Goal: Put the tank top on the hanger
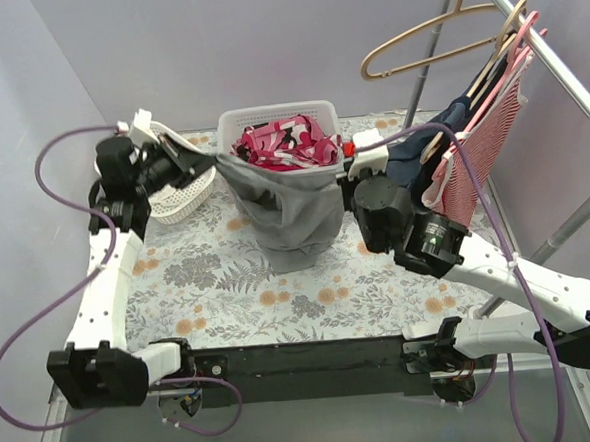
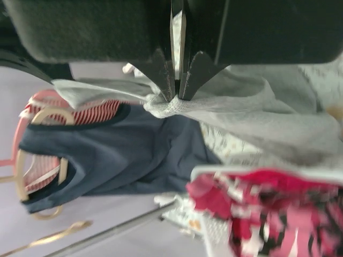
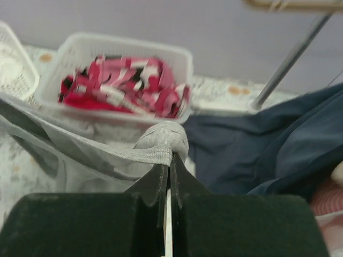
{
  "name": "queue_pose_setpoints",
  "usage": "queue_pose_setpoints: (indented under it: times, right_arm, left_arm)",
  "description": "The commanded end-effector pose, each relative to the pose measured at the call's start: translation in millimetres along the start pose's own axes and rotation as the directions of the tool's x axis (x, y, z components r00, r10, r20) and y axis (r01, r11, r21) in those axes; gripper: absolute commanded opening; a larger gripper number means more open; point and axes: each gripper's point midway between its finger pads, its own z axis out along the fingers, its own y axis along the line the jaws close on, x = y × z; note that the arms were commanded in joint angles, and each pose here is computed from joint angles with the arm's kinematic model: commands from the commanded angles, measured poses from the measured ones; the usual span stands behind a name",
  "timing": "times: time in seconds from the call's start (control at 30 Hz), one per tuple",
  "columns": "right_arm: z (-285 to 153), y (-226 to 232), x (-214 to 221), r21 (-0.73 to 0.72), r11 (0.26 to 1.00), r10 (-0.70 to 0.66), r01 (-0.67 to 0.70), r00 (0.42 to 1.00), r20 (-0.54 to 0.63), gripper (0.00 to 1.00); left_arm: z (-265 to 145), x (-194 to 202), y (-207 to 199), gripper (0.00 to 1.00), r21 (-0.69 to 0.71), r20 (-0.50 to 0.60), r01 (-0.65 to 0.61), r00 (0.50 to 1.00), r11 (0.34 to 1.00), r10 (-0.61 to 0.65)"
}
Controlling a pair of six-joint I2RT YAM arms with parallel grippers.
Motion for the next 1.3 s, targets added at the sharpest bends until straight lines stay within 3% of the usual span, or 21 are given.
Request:
queue_pose_setpoints:
  times: [0.0, 0.03, 0.13, 0.2, 0.4, 0.47, 0.5, 0.53, 0.63, 0.7, 0.77, 1.0, 1.27]
  right_arm:
    - [-23, 37, 130, -0.124, 0.977, 0.123, -0.174, 0.932, -0.34, 0.01]
    - [-29, 54, 155, -0.184, 0.964, 0.099, -0.191, 0.904, -0.415, 0.01]
    - [-40, 62, 228, -0.171, 0.97, 0.05, -0.175, 0.824, -0.564, 0.01]
    - [-44, 60, 255, -0.159, 0.976, 0.022, -0.147, 0.797, -0.603, 0.01]
    - [-24, 40, 259, -0.074, 0.994, 0.02, -0.075, 0.825, -0.565, 0.01]
    - [-16, 33, 256, -0.066, 0.995, 0.022, -0.072, 0.827, -0.562, 0.01]
    - [-14, 34, 255, -0.07, 0.995, 0.025, -0.077, 0.829, -0.558, 0.01]
    - [-13, 35, 257, -0.078, 0.994, 0.02, -0.077, 0.824, -0.566, 0.01]
    - [-11, 36, 260, -0.094, 0.992, 0.008, -0.078, 0.812, -0.583, 0.1]
    - [-13, 40, 261, -0.118, 0.989, -0.001, -0.086, 0.805, -0.593, 0.21]
    - [-16, 46, 262, -0.15, 0.983, -0.005, -0.108, 0.796, -0.605, 0.31]
    - [-36, 62, 258, -0.269, 0.944, -0.022, -0.191, 0.776, -0.63, 0.44]
    - [-39, 68, 245, -0.291, 0.913, 0.066, -0.287, 0.806, -0.588, 0.47]
  left_arm:
    - [-23, 70, 44, 0.0, -0.056, -0.083, 0.033, 0.996, 0.998, -0.038]
    - [-24, 81, 52, 0.0, -0.068, -0.101, 0.041, 0.994, 0.997, -0.048]
    - [-27, 125, 85, 0.0, -0.131, -0.184, 0.06, 0.979, 0.99, -0.083]
    - [-25, 145, 95, 0.0, -0.163, -0.218, 0.035, 0.973, 0.986, -0.07]
    - [-19, 194, 131, 0.0, -0.279, -0.296, 0.019, 0.949, 0.96, -0.105]
    - [-18, 196, 141, 0.01, -0.311, -0.288, 0.015, 0.951, 0.95, -0.11]
    - [-17, 196, 143, 0.05, -0.312, -0.288, 0.012, 0.952, 0.95, -0.107]
    - [-17, 196, 144, 0.16, -0.311, -0.29, 0.004, 0.952, 0.951, -0.099]
    - [-16, 195, 147, 0.24, -0.313, -0.296, -0.021, 0.952, 0.949, -0.076]
    - [-16, 191, 145, 0.31, -0.311, -0.289, -0.037, 0.956, 0.95, -0.057]
    - [-17, 190, 144, 0.43, -0.307, -0.289, -0.045, 0.956, 0.951, -0.048]
    - [-23, 171, 127, 0.54, -0.281, -0.267, -0.114, 0.963, 0.953, 0.036]
    - [-7, 132, 42, 0.56, -0.069, -0.211, -0.197, 0.961, 0.978, 0.179]
